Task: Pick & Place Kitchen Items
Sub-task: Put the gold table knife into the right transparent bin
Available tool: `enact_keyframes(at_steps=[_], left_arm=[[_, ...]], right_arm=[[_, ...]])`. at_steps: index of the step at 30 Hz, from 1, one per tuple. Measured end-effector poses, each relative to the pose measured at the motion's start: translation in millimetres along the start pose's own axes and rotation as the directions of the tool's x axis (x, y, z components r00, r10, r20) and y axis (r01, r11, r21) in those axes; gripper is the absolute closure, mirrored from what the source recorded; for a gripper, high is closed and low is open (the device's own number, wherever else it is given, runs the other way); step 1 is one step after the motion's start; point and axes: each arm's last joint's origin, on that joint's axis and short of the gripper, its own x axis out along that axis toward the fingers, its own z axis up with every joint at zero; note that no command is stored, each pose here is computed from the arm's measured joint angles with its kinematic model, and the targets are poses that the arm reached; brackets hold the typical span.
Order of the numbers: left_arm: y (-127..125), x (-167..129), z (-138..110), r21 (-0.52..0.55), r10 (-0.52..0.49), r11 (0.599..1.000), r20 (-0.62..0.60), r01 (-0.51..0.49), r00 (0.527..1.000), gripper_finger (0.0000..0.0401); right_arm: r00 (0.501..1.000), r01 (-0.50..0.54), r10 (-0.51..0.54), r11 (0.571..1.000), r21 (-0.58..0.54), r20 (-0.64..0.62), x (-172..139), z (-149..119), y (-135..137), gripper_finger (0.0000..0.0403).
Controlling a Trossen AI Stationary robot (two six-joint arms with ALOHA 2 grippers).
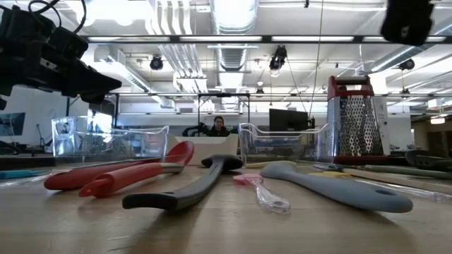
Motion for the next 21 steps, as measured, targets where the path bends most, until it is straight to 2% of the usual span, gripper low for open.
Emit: enact_keyframes(at_steps=[5,9,13,21], left_arm=[[0.0,0.0,0.1,0.000,0.000,1.000,0.000,0.000,1.000,0.0391],[0.0,0.0,0.1,0.000,0.000,1.000,0.000,0.000,1.000,0.0391],[0.0,0.0,0.1,0.000,0.000,1.000,0.000,0.000,1.000,0.0391],[0.0,0.0,0.0,0.000,0.000,1.000,0.000,0.000,1.000,0.0391]], right_arm=[[0.986,0.132,-0.120,0.987,0.094,-0.117,3.5,-21.5,17.4,0.0394],[0.958,0.256,-0.226,0.952,0.168,-0.179,9.8,-43.3,27.8,0.0394],[0.934,0.330,-0.278,0.911,0.247,-0.224,18.9,-62.8,36.8,0.0394],[0.879,0.433,-0.353,0.872,0.227,-0.321,39.4,-85.9,47.3,0.0390]])
